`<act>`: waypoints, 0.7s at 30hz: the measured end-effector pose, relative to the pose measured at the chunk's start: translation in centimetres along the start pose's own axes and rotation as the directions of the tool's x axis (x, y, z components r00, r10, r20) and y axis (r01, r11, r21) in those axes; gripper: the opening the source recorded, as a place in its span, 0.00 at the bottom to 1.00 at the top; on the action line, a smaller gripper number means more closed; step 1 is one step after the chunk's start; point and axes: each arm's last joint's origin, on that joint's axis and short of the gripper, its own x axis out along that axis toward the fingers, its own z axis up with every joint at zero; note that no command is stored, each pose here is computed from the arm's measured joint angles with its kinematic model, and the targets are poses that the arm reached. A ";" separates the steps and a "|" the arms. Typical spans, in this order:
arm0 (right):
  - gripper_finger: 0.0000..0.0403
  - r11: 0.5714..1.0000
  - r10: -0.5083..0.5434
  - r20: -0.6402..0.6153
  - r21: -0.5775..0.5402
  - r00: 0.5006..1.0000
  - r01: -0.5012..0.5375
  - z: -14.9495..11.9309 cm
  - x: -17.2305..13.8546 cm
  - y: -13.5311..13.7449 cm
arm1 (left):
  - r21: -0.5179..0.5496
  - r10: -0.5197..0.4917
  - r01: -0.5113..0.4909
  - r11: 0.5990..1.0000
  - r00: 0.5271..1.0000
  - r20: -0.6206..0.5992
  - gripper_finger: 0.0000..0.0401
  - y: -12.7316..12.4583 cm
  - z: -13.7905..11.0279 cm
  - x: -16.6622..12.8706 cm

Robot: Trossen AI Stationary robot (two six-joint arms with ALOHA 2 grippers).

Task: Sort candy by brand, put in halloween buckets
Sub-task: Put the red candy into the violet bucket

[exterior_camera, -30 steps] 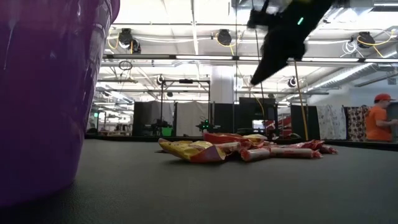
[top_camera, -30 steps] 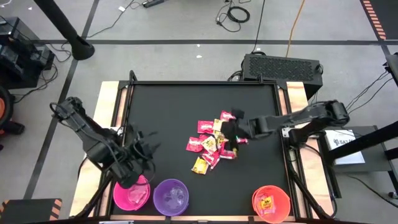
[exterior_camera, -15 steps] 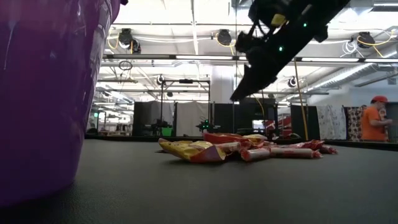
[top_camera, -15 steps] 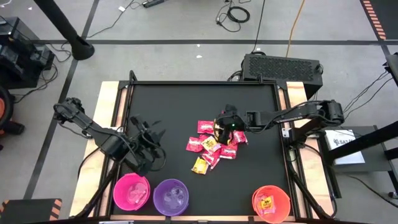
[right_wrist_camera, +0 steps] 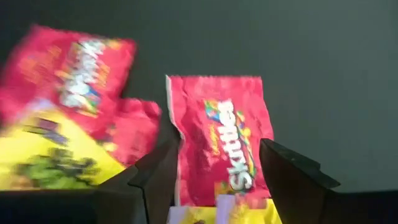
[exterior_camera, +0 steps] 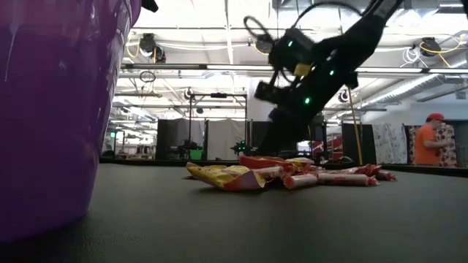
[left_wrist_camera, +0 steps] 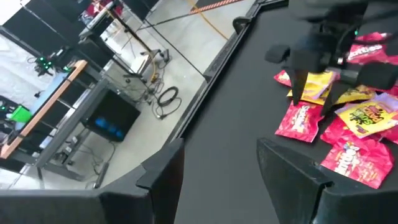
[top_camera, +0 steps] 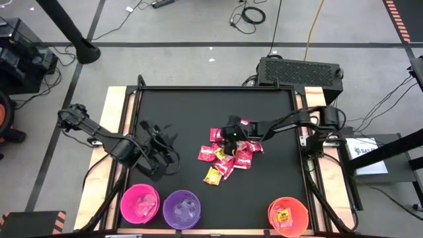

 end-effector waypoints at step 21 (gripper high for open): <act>0.69 0.994 0.103 -0.128 0.043 0.986 -0.099 0.8 2.2 -0.6 | 0.000 -0.058 0.058 0.998 0.997 -0.049 0.52 -0.1 -0.1 0.1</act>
